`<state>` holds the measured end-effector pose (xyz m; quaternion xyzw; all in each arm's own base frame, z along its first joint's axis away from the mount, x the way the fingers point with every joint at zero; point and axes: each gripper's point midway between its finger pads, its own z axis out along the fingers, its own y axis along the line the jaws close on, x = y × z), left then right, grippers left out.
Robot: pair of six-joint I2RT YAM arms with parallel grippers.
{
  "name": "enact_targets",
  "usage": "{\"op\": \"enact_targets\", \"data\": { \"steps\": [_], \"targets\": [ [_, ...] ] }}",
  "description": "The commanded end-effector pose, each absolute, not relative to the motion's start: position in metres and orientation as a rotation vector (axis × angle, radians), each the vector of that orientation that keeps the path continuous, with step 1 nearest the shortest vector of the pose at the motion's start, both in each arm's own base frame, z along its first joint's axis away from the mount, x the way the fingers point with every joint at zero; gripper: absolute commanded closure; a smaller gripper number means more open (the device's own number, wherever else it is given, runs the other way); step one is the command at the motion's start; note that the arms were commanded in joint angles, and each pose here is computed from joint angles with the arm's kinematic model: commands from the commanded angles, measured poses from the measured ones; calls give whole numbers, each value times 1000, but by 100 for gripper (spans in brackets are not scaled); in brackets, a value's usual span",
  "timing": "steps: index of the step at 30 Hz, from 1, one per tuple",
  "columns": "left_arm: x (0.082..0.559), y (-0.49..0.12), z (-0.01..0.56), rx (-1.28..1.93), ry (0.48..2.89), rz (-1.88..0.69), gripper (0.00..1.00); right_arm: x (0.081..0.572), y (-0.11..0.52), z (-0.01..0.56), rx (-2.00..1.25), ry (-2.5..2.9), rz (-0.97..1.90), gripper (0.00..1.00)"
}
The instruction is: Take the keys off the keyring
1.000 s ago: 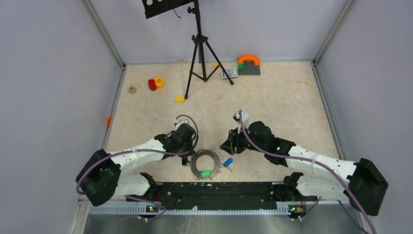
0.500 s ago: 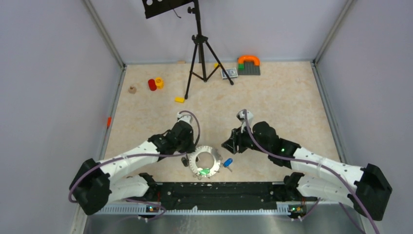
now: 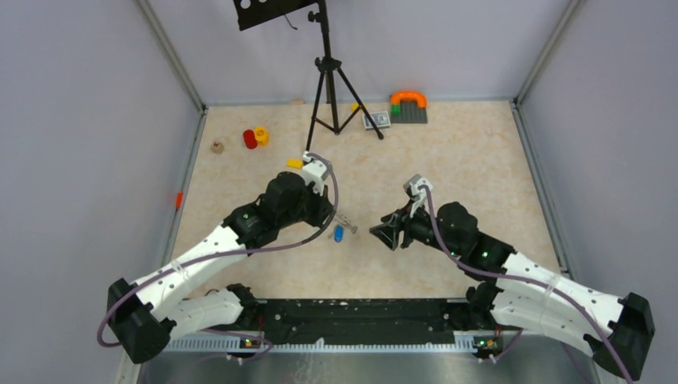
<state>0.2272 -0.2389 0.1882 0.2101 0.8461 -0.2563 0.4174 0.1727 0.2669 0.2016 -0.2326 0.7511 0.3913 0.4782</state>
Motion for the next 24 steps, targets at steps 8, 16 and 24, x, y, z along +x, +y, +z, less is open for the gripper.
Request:
{"op": "enact_targets", "data": {
  "steps": [8, 16, 24],
  "targets": [
    [242, -243, 288, 600, 1804, -642, 100, 172, 268, 242, -646, 1633, 948, 49],
    [266, -234, 325, 441, 1865, -544, 100, 177, 262, 279, -618, 1572, 915, 40],
    [279, -247, 352, 389, 1877, -571, 100, 175, 267, 325, -587, 1583, 973, 34]
  ]
}}
